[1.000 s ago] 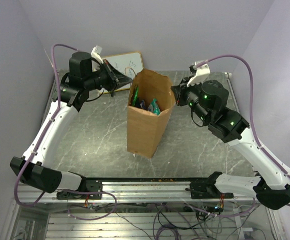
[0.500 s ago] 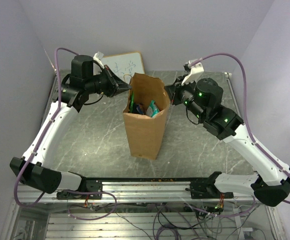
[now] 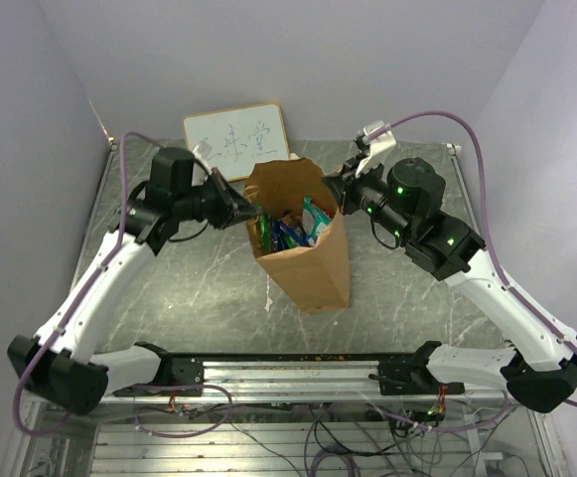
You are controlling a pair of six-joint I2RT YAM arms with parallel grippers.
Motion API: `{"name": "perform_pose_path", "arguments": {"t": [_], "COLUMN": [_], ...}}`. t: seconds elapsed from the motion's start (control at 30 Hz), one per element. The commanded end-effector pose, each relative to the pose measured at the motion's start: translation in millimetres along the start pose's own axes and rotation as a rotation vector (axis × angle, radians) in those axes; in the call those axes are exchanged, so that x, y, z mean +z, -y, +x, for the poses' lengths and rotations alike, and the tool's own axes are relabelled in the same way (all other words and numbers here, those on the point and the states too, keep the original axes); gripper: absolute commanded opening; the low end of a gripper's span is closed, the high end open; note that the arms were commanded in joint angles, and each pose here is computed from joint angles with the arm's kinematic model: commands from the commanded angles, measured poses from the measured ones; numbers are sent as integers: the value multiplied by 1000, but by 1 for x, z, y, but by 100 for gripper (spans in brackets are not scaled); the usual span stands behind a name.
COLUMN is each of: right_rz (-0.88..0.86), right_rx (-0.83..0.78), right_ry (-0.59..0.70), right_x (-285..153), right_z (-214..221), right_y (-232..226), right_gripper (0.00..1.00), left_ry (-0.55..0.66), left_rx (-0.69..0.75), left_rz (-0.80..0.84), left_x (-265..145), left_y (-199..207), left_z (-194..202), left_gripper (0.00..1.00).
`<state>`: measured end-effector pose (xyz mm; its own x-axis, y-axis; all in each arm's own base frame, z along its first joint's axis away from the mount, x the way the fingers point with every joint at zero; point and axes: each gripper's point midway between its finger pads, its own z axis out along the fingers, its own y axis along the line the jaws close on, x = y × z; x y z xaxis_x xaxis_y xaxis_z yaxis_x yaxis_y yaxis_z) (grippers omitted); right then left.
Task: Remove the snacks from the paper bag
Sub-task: Adjust the paper bag at the center of the board, then take out the snack from the paper bag.
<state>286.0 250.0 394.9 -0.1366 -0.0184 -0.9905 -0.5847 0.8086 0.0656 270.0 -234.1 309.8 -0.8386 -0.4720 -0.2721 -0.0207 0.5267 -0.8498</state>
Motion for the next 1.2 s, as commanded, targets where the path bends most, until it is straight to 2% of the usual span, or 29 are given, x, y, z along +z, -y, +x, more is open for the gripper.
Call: {"name": "perform_pose_path", "arguments": {"t": [0.0, 0.1, 0.27, 0.4, 0.47, 0.5, 0.63, 0.77, 0.9, 1.0, 1.17], "right_rz": [-201, -203, -171, -148, -139, -136, -125, -117, -110, -104, -91], "right_rx": [86, 114, 114, 123, 130, 133, 142, 144, 144, 139, 130], "right_ry": [43, 20, 50, 46, 37, 36, 49, 57, 50, 50, 53], "right_x": [7, 15, 14, 17, 20, 21, 22, 22, 22, 21, 20], "right_z": [-12, -9, -13, -12, -10, -11, -15, -14, -14, -13, -11], "right_y": [-39, -42, -36, -32, -31, -31, -30, -28, -27, -25, -22], "right_gripper": [0, 0, 0, 0, 0, 0, 0, 0, 0, 0, 0], "left_ry": [63, 99, 219, 293, 301, 295, 167, 131, 125, 146, 117], "left_rx": [-52, -23, 68, 112, 134, 139, 145, 197, 195, 188, 180], "left_rz": [-110, -187, -379, -419, -403, -386, -287, -325, -511, -613, -622], "left_x": [-25, -39, -87, -114, -117, -114, -74, -36, -16, -13, 5], "left_y": [-32, -38, -42, -29, -14, -6, 17, 29, 5, -13, -30], "left_z": [14, 9, -11, -25, -33, -36, -30, -16, -17, -21, -13], "left_gripper": [7, 17, 53, 72, 77, 76, 61, 60, 62, 60, 59]}}
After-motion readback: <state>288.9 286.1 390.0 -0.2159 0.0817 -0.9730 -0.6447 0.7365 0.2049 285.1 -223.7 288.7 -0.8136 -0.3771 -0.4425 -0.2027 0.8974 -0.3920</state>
